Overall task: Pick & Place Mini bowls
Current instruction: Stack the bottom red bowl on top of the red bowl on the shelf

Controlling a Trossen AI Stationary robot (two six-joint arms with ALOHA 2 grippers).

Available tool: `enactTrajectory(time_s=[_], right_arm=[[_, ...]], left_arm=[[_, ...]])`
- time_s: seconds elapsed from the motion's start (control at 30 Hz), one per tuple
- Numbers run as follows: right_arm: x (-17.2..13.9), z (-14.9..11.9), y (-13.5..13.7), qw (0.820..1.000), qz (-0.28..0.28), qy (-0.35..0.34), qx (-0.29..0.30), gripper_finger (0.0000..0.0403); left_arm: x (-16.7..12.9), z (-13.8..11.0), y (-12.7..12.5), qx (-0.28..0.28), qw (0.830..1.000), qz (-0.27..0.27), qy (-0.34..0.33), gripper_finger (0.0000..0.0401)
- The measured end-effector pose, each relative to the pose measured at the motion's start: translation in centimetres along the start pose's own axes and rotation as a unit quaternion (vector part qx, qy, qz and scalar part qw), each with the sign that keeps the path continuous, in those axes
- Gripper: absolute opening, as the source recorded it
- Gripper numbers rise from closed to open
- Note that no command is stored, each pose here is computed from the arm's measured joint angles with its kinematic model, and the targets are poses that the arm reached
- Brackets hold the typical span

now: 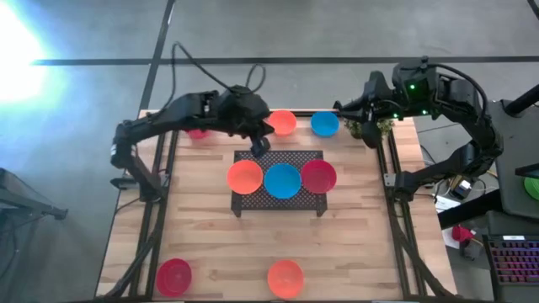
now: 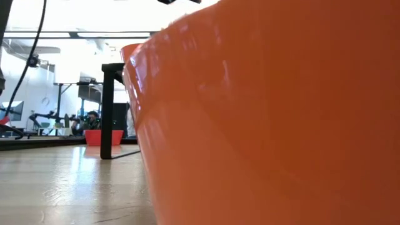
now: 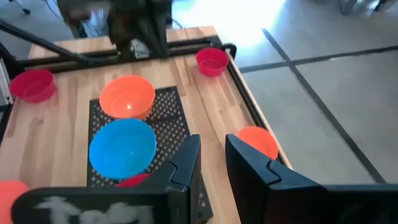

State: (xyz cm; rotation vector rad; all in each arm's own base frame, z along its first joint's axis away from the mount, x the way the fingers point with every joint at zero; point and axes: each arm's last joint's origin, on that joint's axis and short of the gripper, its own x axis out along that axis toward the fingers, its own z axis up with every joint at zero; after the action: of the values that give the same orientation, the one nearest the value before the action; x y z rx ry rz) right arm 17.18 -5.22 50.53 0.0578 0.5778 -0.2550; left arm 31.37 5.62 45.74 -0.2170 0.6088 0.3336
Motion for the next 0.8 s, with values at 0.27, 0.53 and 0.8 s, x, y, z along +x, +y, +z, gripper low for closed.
enactTrajectory(time_s=[0.27,0.53,0.8], right_arm=[[0.0,-0.4,0.0,1.000,0.001,0.023,-0.020,0.0073],[0.1,-0.4,0.0,1.000,0.001,0.023,-0.016,0.0077],[1.3,-0.2,0.0,0.998,-0.001,0.037,0.042,0.0115]], left_arm=[[-4.6,-1.5,1.0,-0.077,0.995,0.059,0.014,0.0000],[-6.9,-3.1,1.8,-0.121,0.986,0.109,0.046,0.0000],[-8.4,-4.7,2.2,-0.110,0.980,0.132,0.102,0.0000]])
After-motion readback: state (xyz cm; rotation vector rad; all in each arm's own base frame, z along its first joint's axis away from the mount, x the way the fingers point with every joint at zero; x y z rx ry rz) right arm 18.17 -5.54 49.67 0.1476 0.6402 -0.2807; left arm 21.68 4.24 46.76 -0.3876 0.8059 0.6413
